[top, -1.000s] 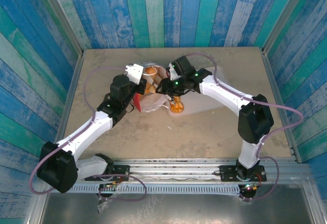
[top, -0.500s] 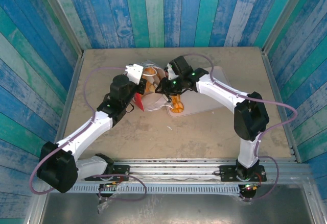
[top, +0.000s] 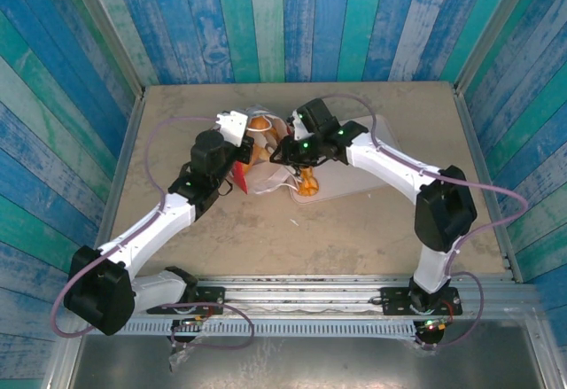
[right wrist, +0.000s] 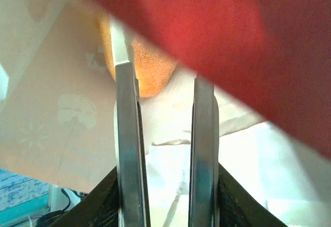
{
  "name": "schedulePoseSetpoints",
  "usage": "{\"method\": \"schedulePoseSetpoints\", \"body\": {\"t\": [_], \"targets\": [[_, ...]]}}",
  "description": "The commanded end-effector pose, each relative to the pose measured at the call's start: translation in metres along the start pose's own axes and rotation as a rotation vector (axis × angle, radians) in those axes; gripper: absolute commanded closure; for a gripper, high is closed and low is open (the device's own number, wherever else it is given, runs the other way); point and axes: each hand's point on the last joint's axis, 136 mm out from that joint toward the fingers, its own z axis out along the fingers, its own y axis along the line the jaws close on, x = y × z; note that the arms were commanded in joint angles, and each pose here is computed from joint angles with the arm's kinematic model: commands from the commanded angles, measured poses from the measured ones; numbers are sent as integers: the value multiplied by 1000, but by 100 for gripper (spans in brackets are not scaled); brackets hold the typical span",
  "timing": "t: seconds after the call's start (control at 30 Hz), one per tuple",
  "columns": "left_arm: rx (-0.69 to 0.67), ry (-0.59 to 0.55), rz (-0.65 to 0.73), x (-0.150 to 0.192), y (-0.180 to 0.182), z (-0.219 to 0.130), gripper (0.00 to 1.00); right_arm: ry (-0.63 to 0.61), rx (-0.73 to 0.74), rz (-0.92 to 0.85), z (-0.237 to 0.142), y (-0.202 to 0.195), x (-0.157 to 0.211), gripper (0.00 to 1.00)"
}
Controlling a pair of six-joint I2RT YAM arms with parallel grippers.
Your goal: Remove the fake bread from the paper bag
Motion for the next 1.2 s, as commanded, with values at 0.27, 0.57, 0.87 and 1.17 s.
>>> {"method": "schedulePoseSetpoints", "body": {"t": [0.27, 0.57, 0.87, 1.17], "targets": [[-30, -41, -31, -8, 5, -2, 100, -70, -61, -56, -33, 25, 4, 79], [-41, -41, -40, -10, 7, -2, 100, -110, -43, -87, -58, 26, 10, 79], [-64, -42, -51, -13, 11, 0, 100, -120, -1, -121, -83, 23, 20, 79], [-60, -38, -62, -14, 10, 7, 100, -131, -6, -140, -98, 23, 29, 80]]}}
